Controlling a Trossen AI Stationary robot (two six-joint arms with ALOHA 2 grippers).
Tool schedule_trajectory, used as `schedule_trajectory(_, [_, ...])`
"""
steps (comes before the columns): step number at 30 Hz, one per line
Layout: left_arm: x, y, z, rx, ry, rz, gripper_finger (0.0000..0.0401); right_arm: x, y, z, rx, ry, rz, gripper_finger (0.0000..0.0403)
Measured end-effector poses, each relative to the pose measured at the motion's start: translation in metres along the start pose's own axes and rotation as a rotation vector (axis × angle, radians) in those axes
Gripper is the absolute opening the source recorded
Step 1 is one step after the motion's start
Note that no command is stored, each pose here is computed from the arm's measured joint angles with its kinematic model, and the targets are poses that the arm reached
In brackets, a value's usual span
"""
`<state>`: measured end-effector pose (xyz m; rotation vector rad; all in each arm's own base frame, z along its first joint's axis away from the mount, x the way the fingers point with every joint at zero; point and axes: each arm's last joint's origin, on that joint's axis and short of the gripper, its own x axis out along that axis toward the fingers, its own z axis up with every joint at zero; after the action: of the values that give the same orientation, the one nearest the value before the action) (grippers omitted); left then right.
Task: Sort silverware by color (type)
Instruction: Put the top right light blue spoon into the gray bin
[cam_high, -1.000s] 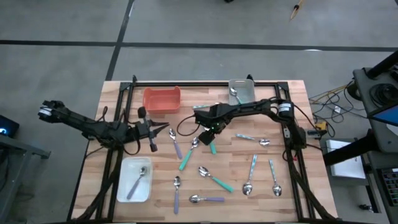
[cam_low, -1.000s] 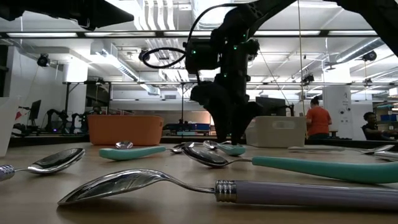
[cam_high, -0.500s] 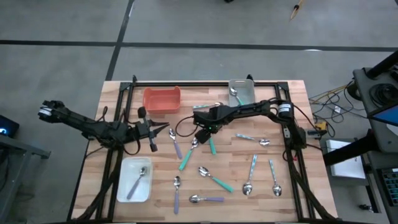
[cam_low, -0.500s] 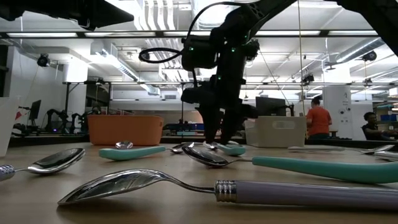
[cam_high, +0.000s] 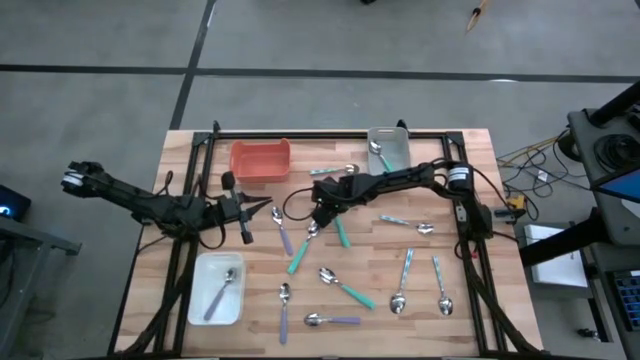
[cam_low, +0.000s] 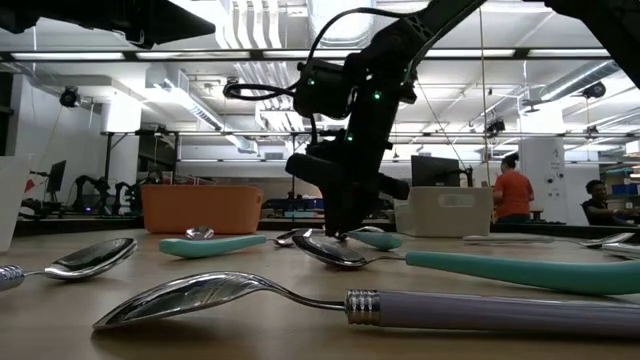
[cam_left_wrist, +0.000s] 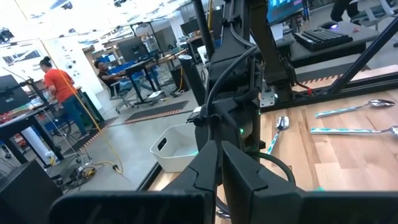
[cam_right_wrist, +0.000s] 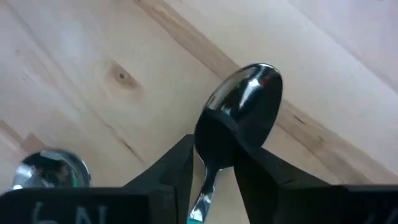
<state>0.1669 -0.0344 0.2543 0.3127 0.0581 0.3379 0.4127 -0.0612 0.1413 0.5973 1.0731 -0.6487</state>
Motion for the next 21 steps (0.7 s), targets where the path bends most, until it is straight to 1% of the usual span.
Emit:
schedule_trajectory(7, [0.000, 0.001, 0.002, -0.015, -0.019, 0.006, 0.0001, 0.010, -0.002, -0.004, 0.014, -0.067, 0.051, 0.0059])
schedule_trajectory(12, [0.000, 0.001, 0.003, -0.024, -0.024, 0.008, 0.0001, 0.009, 0.001, -0.001, -0.062, -0.101, 0.082, 0.0018])
schedule_trajectory(17, [-0.001, 0.003, 0.007, -0.081, -0.060, 0.018, 0.0001, -0.004, 0.000, 0.001, -0.154, -0.126, 0.093, 0.0008])
schedule_trajectory(21, [0.000, 0.002, 0.007, -0.141, -0.060, 0.016, 0.0001, -0.030, 0.001, 0.008, -0.219, -0.206, 0.087, 0.0008])
